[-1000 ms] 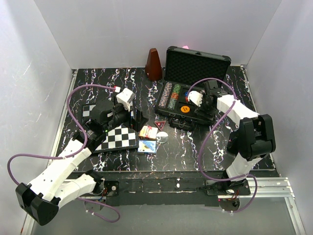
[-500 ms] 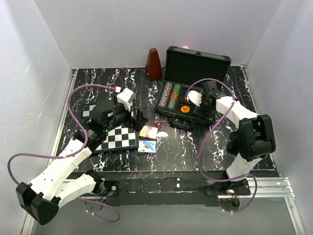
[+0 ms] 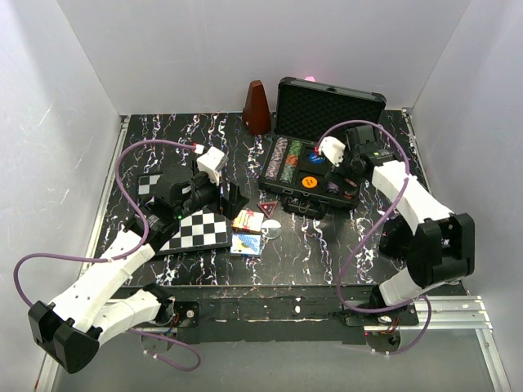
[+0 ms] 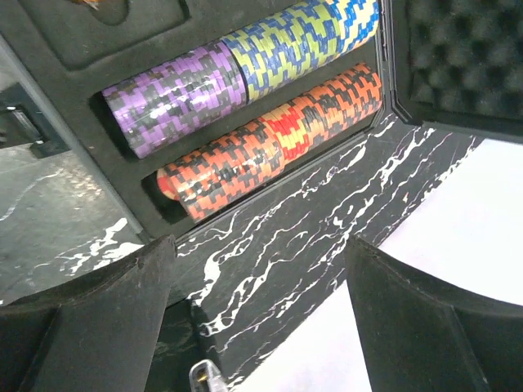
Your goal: Pack up texas hold em set
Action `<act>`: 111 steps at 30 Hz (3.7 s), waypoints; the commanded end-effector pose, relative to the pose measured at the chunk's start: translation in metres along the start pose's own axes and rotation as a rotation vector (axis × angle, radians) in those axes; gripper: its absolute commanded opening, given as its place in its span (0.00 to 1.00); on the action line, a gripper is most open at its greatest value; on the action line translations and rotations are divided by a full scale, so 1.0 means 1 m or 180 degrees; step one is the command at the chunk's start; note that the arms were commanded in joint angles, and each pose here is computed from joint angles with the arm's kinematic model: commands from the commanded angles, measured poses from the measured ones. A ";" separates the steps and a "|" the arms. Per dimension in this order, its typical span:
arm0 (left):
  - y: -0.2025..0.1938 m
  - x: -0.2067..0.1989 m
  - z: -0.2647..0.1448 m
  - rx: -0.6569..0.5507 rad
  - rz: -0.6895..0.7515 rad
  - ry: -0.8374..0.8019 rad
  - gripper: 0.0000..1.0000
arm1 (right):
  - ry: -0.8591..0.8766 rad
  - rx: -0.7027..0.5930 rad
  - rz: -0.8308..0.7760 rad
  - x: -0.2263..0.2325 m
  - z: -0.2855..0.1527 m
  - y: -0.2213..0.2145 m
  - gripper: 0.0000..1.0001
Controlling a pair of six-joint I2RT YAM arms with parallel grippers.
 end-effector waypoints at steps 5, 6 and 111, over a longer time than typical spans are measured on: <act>-0.001 0.001 -0.001 -0.0002 0.0013 0.0008 0.98 | -0.0253 -0.0813 0.0764 -0.002 -0.053 0.030 0.89; -0.001 0.002 0.000 -0.0003 0.0013 0.0013 0.98 | -0.0332 -0.0908 0.0871 -0.004 -0.058 0.032 0.89; -0.150 0.050 0.132 0.1840 -0.0373 0.1319 0.98 | 0.0589 -0.0765 0.4168 0.192 -0.039 0.117 0.92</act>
Point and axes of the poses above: each gripper's point midway between its finger pads, its own z axis out along the fingers, its own x axis along the line the jaws close on, y = z × x, the point moved 4 cm from there along -z, back along the fingers, and after that the axes turned 12 degrees about -z, right-handed, at the moved point
